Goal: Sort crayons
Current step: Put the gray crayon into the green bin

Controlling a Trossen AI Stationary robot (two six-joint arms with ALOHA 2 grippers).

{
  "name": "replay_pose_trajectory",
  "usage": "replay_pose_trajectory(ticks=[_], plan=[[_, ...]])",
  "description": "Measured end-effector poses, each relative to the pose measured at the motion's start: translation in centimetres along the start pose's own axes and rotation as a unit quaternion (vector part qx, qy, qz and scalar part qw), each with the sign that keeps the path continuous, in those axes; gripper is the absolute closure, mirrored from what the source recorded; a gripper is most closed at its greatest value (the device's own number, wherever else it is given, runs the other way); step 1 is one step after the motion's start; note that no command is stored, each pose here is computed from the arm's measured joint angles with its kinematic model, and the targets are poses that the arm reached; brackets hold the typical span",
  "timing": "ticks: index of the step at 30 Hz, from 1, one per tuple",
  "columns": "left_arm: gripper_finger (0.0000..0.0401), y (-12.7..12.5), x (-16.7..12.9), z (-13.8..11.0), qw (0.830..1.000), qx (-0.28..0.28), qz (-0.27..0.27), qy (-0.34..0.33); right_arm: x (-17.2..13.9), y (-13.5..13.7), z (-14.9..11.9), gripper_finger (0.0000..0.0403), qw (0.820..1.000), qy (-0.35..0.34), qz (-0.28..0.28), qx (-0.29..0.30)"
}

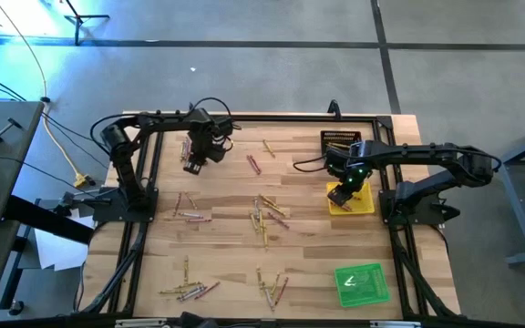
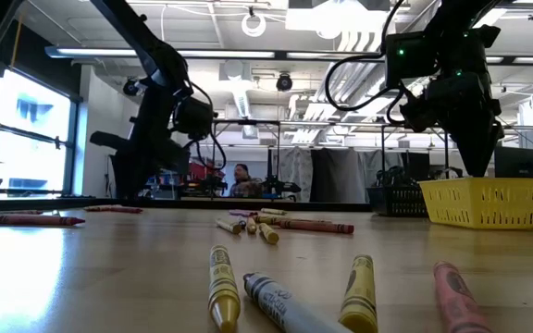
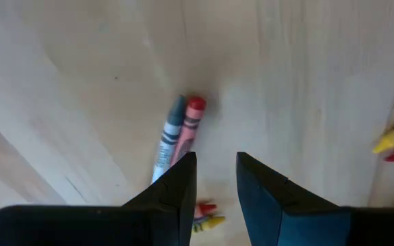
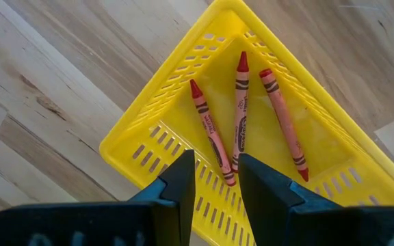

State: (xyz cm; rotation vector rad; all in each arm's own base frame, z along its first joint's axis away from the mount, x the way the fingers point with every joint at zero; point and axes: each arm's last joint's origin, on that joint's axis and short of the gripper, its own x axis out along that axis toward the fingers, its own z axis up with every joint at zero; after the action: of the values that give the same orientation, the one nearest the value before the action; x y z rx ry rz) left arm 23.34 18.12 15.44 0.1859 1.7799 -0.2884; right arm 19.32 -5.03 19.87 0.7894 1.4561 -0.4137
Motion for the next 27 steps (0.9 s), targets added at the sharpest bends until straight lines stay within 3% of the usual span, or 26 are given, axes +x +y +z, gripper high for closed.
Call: replay_pose_trajectory(ticks=[27], plan=[[0.0311, 2.3, 0.3, -1.7, 0.996, -0.054, 0.011, -0.065, 0.0, 0.0, 0.1, 0.0304, 1.000, -0.007, -0.009, 0.002]])
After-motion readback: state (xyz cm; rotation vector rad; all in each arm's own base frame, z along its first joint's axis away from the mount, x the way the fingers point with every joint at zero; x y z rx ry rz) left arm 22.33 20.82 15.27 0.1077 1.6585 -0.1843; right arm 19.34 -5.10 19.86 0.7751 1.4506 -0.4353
